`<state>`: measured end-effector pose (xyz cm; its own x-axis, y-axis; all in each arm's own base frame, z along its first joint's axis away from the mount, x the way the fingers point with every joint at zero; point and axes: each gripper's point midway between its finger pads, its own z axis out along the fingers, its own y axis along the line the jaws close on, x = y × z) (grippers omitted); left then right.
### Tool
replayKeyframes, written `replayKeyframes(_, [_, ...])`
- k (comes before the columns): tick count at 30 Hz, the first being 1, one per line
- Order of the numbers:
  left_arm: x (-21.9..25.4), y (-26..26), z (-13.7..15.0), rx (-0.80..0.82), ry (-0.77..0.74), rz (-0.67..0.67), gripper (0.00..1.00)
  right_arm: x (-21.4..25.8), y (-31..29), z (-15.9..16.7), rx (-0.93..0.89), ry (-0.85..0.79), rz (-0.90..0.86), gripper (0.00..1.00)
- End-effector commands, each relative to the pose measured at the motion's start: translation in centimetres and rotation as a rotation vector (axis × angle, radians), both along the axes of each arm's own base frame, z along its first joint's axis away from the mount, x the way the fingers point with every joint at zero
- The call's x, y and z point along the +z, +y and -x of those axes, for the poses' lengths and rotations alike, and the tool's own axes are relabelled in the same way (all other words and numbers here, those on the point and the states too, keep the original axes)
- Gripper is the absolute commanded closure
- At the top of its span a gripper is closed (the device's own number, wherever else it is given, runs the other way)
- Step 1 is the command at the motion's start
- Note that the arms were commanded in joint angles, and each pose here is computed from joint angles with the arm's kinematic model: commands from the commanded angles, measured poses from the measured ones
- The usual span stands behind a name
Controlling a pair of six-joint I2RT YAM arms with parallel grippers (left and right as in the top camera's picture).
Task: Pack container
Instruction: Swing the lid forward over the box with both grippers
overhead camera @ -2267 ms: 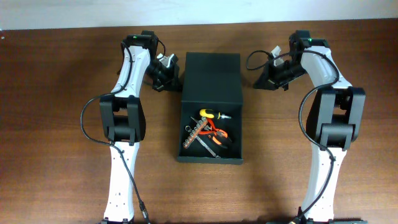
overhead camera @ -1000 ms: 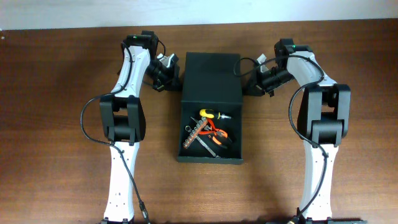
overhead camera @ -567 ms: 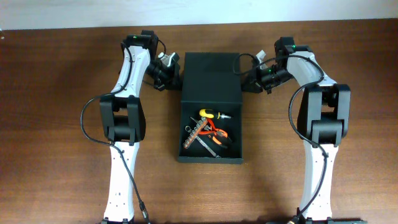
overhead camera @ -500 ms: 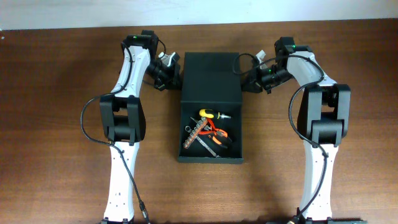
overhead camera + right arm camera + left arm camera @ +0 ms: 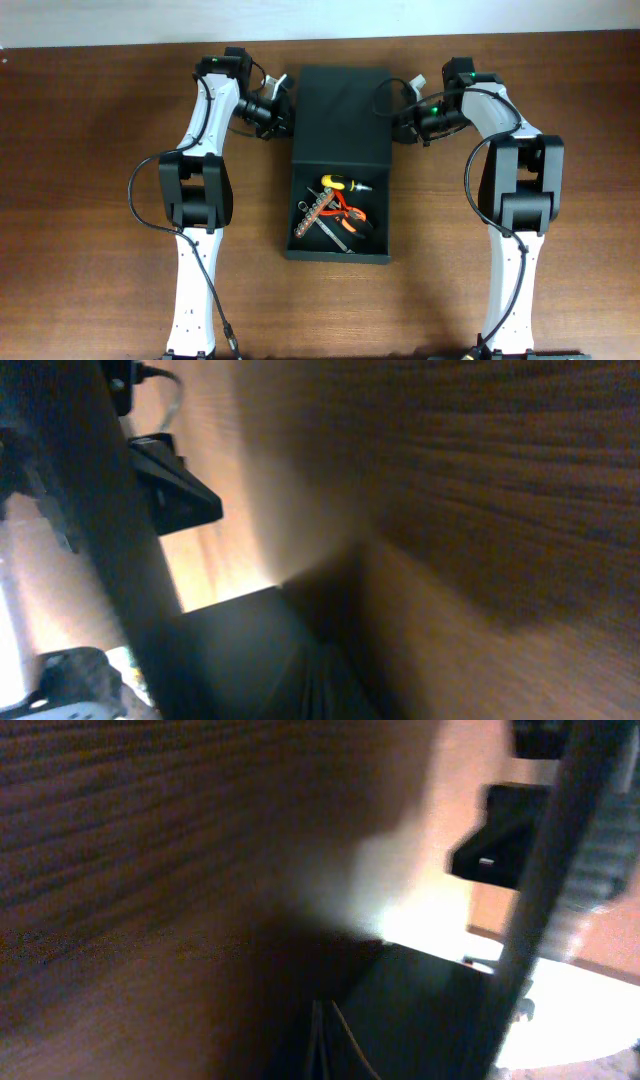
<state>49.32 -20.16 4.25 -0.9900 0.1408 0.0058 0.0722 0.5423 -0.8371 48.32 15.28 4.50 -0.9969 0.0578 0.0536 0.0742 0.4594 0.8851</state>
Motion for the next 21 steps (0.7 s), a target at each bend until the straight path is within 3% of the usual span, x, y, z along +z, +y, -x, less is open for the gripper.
replayKeyframes(1, [2.1,-1.3,0.1,-0.02,-0.023,0.204,0.98,1.7,0.3,-0.1,-0.003,-0.002,-0.141,0.96])
replayKeyframes(12, [5.8,1.2,1.1,0.002,-0.02,0.324,0.98,6.6,-1.6,-0.5,-0.052,0.008,-0.424,0.96])
replayKeyframes(21, [10.9,1.6,1.7,-0.002,-0.096,0.373,0.98,8.9,-1.3,0.2,-0.051,0.04,-0.45,0.96])
